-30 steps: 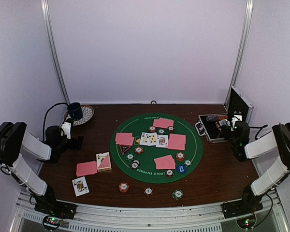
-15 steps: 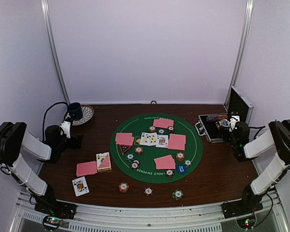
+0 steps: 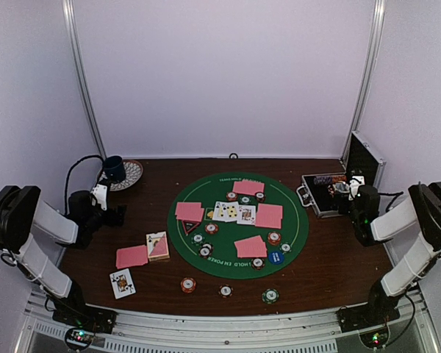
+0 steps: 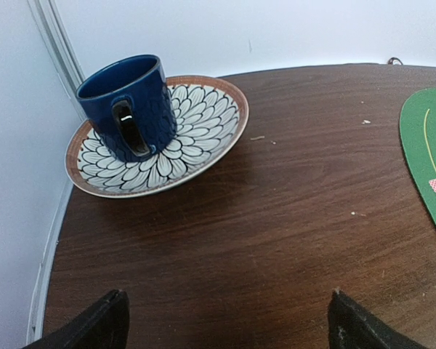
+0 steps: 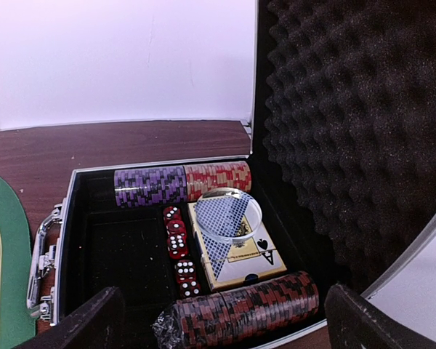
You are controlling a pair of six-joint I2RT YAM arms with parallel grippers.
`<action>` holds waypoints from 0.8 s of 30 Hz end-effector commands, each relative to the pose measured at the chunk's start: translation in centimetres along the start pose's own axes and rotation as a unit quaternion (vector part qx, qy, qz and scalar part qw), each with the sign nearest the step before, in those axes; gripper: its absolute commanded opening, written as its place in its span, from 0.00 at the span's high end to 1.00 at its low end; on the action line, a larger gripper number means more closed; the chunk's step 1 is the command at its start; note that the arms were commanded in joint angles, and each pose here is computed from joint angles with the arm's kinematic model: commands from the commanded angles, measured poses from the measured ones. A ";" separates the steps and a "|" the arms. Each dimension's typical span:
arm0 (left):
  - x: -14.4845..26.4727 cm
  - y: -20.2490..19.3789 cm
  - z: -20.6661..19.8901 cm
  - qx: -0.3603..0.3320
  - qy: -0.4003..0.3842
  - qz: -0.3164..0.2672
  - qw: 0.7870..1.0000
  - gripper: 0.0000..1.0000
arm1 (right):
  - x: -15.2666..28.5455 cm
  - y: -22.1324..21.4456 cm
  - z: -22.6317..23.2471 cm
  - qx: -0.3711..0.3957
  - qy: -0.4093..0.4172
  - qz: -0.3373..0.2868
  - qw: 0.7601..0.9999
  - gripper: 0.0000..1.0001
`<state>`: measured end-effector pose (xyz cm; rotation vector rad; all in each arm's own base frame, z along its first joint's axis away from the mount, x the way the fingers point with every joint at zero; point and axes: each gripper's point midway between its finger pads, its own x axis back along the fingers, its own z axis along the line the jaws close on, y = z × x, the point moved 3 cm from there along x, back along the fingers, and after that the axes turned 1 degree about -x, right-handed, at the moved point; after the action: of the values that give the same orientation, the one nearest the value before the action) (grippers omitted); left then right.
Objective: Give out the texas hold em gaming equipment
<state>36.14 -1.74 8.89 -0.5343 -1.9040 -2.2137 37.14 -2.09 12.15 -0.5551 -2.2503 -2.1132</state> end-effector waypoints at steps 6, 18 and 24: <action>0.0 0.9 0.4 0.003 0.010 -0.024 1.000 0.02 | 0.0 0.8 -0.1 -0.002 0.001 -0.019 1.000 0.01; 0.0 1.0 0.4 0.003 0.010 -0.025 1.000 0.02 | 0.1 0.8 1.4 0.020 0.052 -0.019 0.998 0.00; 0.0 1.0 0.4 0.003 0.010 -0.025 1.000 0.02 | -0.1 0.8 1.4 0.017 0.052 -0.016 0.998 0.01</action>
<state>36.14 -1.74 8.89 -0.5339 -1.9038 -2.2136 37.40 -0.78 12.08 -0.4398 -2.2394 -2.0448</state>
